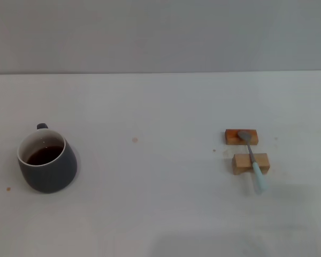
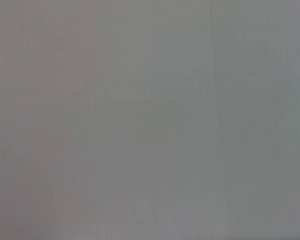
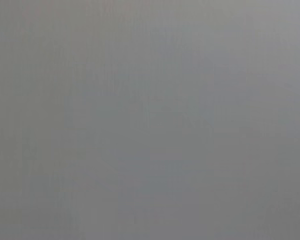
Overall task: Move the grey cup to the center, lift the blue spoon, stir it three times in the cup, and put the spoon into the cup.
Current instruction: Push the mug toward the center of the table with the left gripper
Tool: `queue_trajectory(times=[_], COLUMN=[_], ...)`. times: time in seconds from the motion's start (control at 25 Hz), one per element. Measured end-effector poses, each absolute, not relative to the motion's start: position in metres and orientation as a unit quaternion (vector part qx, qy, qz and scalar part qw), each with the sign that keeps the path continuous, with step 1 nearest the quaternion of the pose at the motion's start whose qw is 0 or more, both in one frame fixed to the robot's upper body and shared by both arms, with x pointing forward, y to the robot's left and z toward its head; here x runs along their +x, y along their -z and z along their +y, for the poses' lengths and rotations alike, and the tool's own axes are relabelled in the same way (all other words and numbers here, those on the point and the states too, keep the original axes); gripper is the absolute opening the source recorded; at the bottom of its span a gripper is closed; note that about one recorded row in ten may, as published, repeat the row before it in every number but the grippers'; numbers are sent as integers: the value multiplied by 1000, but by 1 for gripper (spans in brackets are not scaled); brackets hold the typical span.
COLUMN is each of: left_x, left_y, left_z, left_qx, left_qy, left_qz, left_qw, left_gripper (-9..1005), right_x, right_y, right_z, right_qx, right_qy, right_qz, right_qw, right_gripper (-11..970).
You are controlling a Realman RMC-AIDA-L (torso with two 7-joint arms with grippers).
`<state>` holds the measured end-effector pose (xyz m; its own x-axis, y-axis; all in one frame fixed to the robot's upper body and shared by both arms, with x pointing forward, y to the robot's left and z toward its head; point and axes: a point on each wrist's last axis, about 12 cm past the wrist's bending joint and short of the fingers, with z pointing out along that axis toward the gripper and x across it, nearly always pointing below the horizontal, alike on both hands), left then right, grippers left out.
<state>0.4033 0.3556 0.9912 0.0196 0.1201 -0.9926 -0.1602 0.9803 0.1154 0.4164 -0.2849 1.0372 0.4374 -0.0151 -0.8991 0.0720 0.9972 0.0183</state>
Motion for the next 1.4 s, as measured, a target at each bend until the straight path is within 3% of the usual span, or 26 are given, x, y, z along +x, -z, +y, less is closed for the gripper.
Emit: queue_trajectory(times=[0.08,0.4,0.84,1.4], left_x=[403,404,409,413], left_y=[-992,-993,-996,-988], left_z=[355,355,349,349], left_qx=[-13,-16,-12,-21], left_qy=[-99,-95,-100,-106], left_qz=[691,688,678,705], left_qw=[715,719,728,701], left_gripper=[837,409,15,-2], right_x=[416,414,413,408], right_y=[-1038,-1037,-1038,-1039], right_z=[-284,-284,-284,-282], right_qx=[25,24,25,25], right_qy=[23,24,22,17], right_qz=[528,528,527,520], right_qw=[849,849,849,854], right_gripper=[776,775,775,775])
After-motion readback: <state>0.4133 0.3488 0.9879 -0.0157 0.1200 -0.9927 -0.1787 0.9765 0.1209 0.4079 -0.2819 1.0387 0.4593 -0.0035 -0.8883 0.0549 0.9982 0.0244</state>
